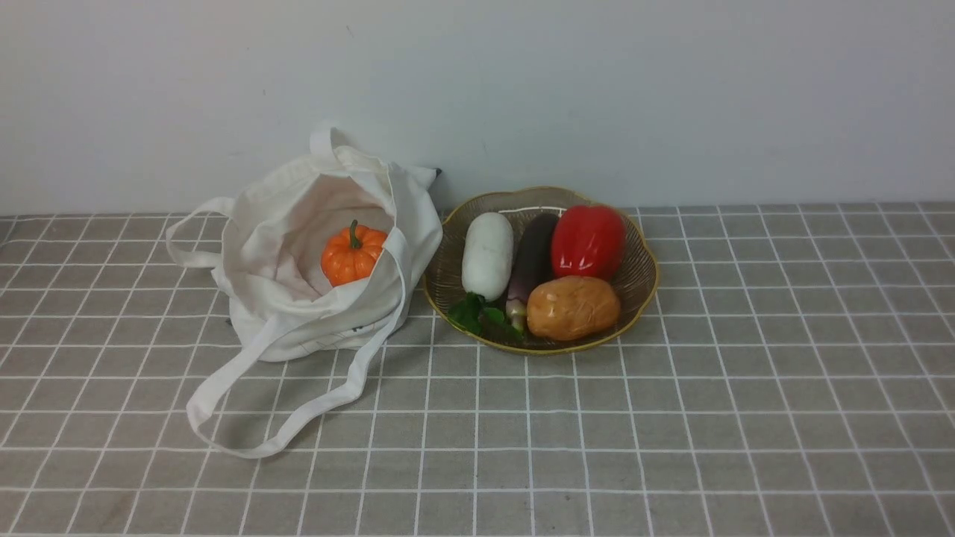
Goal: Take vegetables from bag on grey coffee tablecloth place on plate.
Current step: 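Reach into the cloth bag and grasp the pumpkin with the left gripper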
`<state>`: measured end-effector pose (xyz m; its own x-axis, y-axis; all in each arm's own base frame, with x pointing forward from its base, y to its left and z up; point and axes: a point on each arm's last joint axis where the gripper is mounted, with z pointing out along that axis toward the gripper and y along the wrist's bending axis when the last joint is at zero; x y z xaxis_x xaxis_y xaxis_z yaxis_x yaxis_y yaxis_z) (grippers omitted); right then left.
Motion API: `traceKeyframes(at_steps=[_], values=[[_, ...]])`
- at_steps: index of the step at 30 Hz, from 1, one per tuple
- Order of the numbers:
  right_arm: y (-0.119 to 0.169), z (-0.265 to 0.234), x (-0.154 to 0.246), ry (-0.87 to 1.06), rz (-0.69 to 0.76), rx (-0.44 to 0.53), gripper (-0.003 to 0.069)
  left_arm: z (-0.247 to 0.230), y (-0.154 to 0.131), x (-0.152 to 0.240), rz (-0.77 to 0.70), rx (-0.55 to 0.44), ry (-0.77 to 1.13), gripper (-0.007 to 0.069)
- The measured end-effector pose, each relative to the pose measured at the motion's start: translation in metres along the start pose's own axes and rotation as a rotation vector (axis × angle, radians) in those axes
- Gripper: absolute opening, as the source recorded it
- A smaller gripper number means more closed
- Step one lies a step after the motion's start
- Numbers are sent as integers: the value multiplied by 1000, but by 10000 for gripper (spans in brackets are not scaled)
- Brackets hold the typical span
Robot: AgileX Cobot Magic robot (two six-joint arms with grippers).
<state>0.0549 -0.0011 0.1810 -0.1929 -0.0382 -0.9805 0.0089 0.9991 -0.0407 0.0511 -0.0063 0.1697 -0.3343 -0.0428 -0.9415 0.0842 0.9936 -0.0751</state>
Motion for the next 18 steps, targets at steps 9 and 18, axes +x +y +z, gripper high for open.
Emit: traceKeyframes(at_steps=[9,18], values=[[0,0,0,0,0,0,-15,0,0,0,-11,4,0,-5],[0,0,0,0,1,0,-15,-1,-16,-1,-567,178,24,-5]])
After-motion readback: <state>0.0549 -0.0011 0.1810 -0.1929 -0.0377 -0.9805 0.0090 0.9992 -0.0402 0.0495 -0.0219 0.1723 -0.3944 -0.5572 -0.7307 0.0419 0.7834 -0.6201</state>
